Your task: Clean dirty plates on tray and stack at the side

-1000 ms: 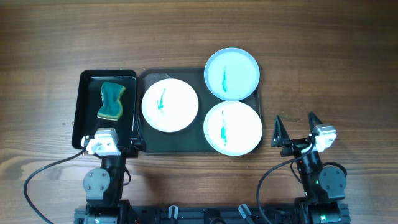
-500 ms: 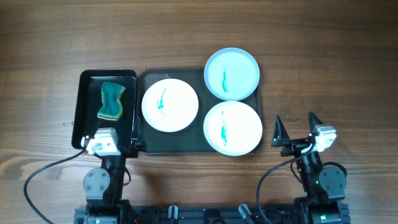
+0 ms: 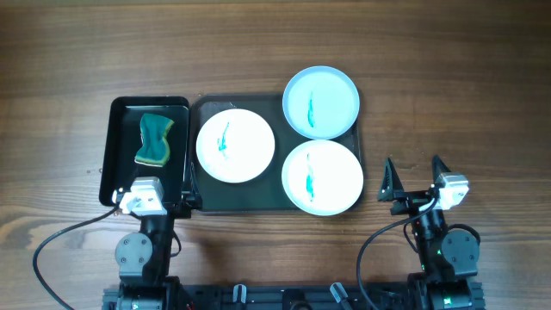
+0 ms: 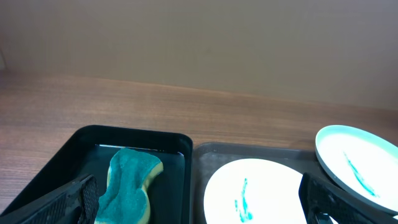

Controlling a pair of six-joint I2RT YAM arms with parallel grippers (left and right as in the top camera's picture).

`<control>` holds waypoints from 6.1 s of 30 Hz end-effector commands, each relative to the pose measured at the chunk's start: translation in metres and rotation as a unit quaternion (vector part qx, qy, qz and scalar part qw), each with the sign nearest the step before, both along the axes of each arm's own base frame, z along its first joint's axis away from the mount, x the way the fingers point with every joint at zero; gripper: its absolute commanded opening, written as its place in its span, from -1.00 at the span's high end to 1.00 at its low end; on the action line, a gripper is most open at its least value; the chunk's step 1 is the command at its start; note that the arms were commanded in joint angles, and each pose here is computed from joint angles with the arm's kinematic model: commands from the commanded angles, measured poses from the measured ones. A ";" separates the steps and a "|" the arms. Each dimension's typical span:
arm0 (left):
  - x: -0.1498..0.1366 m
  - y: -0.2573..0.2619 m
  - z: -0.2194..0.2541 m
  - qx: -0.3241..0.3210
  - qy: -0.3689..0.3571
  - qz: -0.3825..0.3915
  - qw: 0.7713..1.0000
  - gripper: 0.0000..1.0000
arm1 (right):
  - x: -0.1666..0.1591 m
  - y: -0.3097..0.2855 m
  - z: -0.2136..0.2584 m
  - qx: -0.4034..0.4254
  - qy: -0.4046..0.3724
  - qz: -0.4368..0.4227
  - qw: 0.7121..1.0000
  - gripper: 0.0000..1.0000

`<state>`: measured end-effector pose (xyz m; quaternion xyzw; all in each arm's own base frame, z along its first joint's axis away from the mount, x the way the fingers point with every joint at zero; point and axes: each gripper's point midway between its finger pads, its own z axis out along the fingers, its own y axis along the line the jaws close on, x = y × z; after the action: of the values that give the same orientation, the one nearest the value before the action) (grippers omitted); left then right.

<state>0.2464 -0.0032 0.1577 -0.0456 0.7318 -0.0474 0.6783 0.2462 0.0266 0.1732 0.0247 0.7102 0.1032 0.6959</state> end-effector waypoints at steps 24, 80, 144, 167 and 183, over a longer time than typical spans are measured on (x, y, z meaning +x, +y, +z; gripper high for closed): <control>-0.009 -0.015 0.062 -0.001 0.009 -0.043 0.999 -1.00 | -0.010 0.022 0.040 -0.027 -0.011 0.067 0.997 -1.00; 0.091 0.059 0.010 -0.065 0.553 0.156 0.816 -1.00 | 0.106 0.257 -0.155 -0.022 0.607 0.179 0.774 0.31; 0.132 -0.056 -0.010 -0.082 0.611 -0.038 0.787 0.92 | 0.100 0.235 -0.185 0.003 0.656 0.111 0.747 0.91; 0.102 -0.136 -0.156 -0.087 0.661 -0.102 0.739 0.92 | 0.098 0.228 -0.187 0.003 0.663 0.096 0.742 0.91; 0.094 -0.061 -0.161 -0.020 0.656 0.136 0.742 0.92 | 0.096 0.227 -0.188 -0.005 0.664 0.102 0.741 0.91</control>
<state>0.3382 -0.1441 0.0096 -0.0885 0.9889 -0.1193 -0.0073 0.3439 0.2705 0.0021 0.0003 0.9854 0.1659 0.0392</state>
